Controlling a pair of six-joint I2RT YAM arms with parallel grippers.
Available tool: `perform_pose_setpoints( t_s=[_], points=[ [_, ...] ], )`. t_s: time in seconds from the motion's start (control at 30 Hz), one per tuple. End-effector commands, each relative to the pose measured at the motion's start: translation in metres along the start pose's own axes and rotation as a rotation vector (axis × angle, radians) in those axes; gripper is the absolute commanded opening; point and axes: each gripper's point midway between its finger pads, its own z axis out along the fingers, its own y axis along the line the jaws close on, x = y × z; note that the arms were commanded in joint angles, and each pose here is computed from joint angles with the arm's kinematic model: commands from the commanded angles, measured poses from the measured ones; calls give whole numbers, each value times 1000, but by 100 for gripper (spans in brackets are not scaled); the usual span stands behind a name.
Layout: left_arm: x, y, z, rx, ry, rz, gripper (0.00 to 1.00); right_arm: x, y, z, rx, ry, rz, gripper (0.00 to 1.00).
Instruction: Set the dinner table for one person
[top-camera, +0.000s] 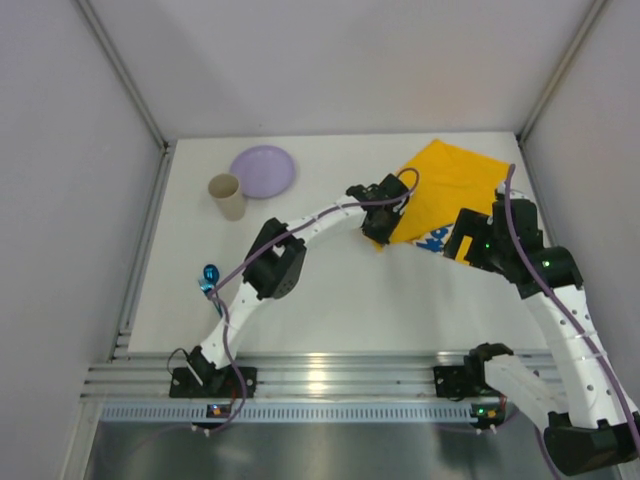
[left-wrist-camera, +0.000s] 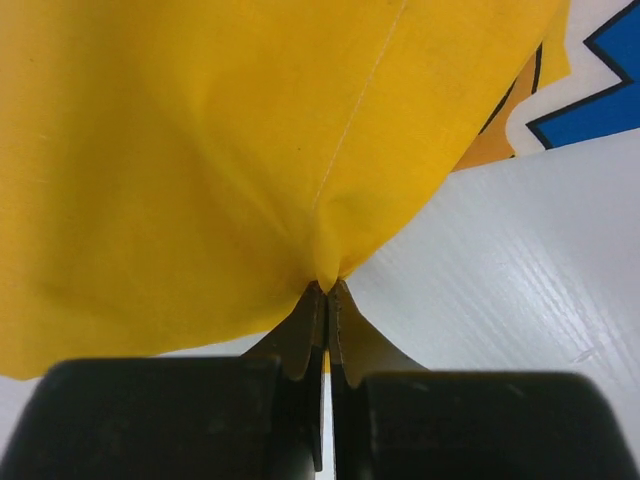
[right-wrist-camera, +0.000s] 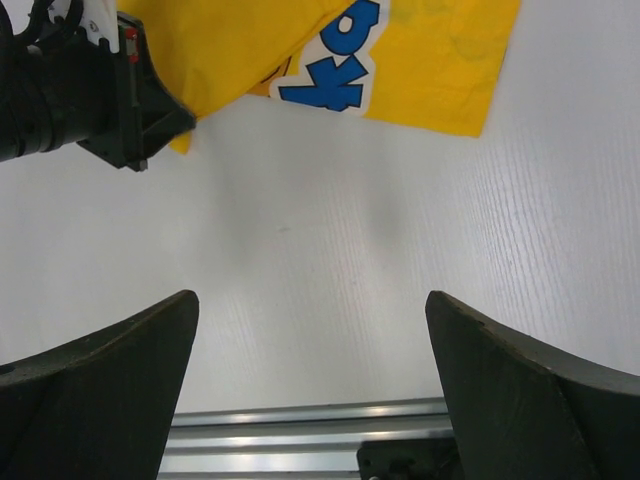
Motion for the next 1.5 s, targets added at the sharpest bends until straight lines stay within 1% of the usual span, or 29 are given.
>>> perform_pose_setpoints(
  t_s=[0.0,0.07,0.13,0.2,0.23,0.27,0.3,0.33,0.37,0.4,0.43,0.47,0.5,0.53,0.57,0.6,0.63,0.67,0.7,0.73,0.8,0.83,0.97,1.03,1.07,1.2,1.23,1.33,1.47],
  points=[
    [57,-14,14,63,201,-73,0,-10,7,-6,-35,-37,-24,98],
    [57,-24,-5,112,205,-120,0,-7,8,-5,-40,-28,-26,98],
    [50,-39,-23,171,192,-225,0,-2,9,0,-42,-1,-27,99],
    [46,-64,-61,295,189,-364,0,4,10,6,-37,42,-24,99],
    [32,-73,-71,353,130,-404,0,7,8,8,-27,66,-28,98],
    [38,-85,-101,412,141,-513,0,11,8,14,-9,103,-28,98],
    [36,-90,-115,450,114,-562,0,13,6,16,5,125,-32,98],
    [64,-87,-115,444,156,-633,0,16,5,17,20,149,-33,97],
    [45,-96,-149,522,69,-722,0,19,3,22,37,178,-30,97],
    [52,-95,-159,534,62,-771,0,21,2,24,47,190,-28,97],
    [85,-91,-152,500,117,-827,0,24,0,27,55,198,-27,97],
    [85,-93,-174,526,87,-850,0,26,-1,28,55,198,-22,97],
    [96,-91,-175,498,89,-847,0,28,-1,30,55,195,-11,98],
    [113,-94,-176,461,118,-824,4,35,-3,36,57,203,-8,98],
    [133,-88,-178,387,160,-795,30,38,-4,37,56,200,1,98],
    [136,-83,-182,335,139,-771,40,42,-6,39,61,205,8,98],
    [129,-89,-192,333,116,-728,79,51,-10,42,72,228,12,98],
    [126,-88,-194,310,101,-673,98,56,-11,41,72,240,14,98],
    [130,-77,-190,220,113,-650,99,64,-14,43,79,258,25,98],
    [102,-83,-204,231,48,-608,99,68,-16,43,82,264,30,98],
    [80,-80,-203,196,6,-500,99,75,-16,45,80,274,49,98],
    [56,-80,-198,163,-24,-463,99,81,-19,48,89,288,55,99],
    [15,-74,-148,17,-21,-252,98,90,-19,48,97,332,111,98],
    [-6,-83,-142,-13,-44,-146,98,83,-27,45,141,311,139,98],
    [1,-77,-111,-69,-7,-117,98,81,-31,43,159,304,155,98],
    [16,-71,-75,-109,22,-75,95,69,-68,29,307,267,248,89],
    [33,-67,-61,-113,60,-61,94,69,-71,27,325,266,255,83],
    [33,-79,-52,-75,24,32,89,70,-80,20,375,258,339,75],
    [26,-99,-47,-80,-30,138,89,56,-76,18,368,261,373,76]
  ],
)
